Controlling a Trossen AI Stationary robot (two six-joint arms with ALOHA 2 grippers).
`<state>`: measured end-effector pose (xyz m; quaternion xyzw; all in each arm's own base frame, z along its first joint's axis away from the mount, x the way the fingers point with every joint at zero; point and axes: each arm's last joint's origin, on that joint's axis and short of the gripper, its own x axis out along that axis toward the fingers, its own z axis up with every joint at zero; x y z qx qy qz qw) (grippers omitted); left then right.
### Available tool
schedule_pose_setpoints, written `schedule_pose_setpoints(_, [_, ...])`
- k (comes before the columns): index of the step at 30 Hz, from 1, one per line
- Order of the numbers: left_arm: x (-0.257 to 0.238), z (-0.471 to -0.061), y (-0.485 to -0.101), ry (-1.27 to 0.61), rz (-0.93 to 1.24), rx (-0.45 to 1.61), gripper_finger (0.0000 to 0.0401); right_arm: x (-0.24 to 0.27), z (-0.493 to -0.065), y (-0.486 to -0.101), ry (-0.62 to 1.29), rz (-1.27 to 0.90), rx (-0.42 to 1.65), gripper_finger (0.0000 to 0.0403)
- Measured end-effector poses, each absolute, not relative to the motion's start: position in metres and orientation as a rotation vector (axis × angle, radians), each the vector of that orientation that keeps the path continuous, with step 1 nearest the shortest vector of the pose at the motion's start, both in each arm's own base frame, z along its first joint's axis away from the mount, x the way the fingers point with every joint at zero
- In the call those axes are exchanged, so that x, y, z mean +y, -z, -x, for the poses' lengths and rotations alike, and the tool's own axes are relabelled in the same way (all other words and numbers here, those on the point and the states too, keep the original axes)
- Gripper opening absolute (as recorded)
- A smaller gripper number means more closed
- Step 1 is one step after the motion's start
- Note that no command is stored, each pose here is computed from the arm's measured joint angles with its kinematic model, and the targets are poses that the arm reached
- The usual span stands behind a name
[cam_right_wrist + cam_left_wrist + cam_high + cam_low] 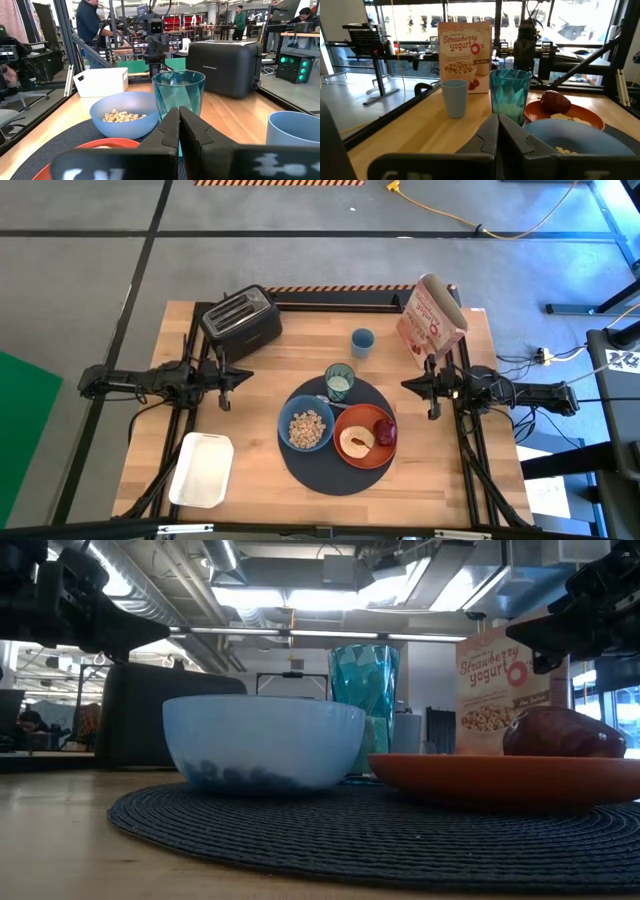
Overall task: Arrange a breakfast setting
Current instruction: Return to Home Position
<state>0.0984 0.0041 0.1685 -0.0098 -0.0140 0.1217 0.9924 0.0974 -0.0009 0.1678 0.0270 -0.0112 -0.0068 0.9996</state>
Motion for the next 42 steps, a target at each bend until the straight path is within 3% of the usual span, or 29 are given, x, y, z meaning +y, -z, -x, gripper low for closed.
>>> schedule_pose_setpoints(8, [0.005, -0.098, -0.17, -0.268, 0.072, -0.055, 0.0004, -0.001, -0.097, -0.168, 0.014, -0.055, -0.021, 0.0001])
schedule_pose_setpoints(12, [0.012, -0.095, -0.177, -0.511, 0.248, -0.173, 0.0004, -0.001, -0.097, -0.168, 0.014, -0.055, -0.02, 0.0001])
schedule_pose_setpoints(17, [0.015, -0.092, -0.178, -0.657, 0.269, -0.205, 0.0004, -0.001, -0.097, -0.168, 0.014, -0.055, -0.02, 0.0001])
schedule_pose_setpoints(30, [0.015, -0.093, -0.171, -0.664, 0.239, -0.13, 0.0004, -0.001, -0.097, -0.167, 0.014, -0.055, -0.019, 0.0001])
schedule_pose_setpoints(37, [0.013, -0.096, -0.168, -0.596, -0.105, 0.022, 0.0004, -0.001, -0.097, -0.167, 0.014, -0.055, -0.019, 0.0001])
schedule_pose_setpoints(42, [0.013, -0.096, -0.168, -0.591, 0.014, -0.014, 0.0004, -0.001, -0.097, -0.167, 0.014, -0.055, -0.018, 0.0001])
